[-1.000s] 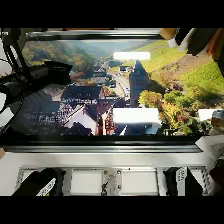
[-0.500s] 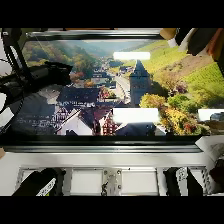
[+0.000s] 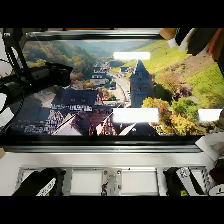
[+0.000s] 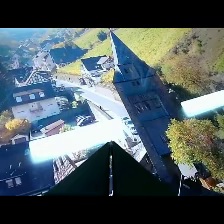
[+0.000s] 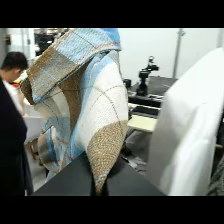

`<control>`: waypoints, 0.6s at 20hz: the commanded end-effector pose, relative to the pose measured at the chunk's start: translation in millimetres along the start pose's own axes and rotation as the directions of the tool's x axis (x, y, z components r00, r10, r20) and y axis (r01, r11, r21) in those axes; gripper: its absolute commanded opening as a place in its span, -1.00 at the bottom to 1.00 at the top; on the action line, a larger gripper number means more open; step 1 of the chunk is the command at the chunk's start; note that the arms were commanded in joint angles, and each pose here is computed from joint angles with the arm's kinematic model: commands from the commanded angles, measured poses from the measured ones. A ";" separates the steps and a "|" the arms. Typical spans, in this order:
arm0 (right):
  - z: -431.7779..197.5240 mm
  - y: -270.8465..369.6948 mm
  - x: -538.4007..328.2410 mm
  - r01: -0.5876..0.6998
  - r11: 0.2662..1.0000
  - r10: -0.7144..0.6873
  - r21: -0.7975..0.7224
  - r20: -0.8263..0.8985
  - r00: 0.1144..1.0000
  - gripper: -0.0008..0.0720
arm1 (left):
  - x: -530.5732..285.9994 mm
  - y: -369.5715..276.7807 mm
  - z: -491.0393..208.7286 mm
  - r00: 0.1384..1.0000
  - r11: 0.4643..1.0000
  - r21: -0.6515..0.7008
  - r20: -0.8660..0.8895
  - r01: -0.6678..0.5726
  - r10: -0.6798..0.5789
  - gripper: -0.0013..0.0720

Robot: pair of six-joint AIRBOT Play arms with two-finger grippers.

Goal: Fold the clothes and pants, and hang the long-sleeved shirts on hangers.

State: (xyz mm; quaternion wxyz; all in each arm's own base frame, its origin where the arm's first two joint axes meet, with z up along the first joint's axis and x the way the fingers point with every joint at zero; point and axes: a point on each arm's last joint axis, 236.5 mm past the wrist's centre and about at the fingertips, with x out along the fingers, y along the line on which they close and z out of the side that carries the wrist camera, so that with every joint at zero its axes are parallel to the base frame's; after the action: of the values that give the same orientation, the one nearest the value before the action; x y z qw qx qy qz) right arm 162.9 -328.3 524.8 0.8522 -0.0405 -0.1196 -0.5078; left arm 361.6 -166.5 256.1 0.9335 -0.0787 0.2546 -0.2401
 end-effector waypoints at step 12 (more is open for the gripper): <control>-48.1 -60.0 11.1 0.160 0.985 -0.146 0.063 -0.184 0.972 -0.95 | 0.4 -0.2 -0.3 1.000 1.000 0.000 -0.001 0.001 -0.001 -0.93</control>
State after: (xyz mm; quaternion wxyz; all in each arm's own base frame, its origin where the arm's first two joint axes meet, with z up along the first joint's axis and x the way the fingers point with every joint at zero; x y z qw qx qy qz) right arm 122.4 -371.3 495.3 0.8189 0.0270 -0.0932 -0.5656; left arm 361.6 -166.5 256.2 0.9335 -0.0788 0.2544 -0.2402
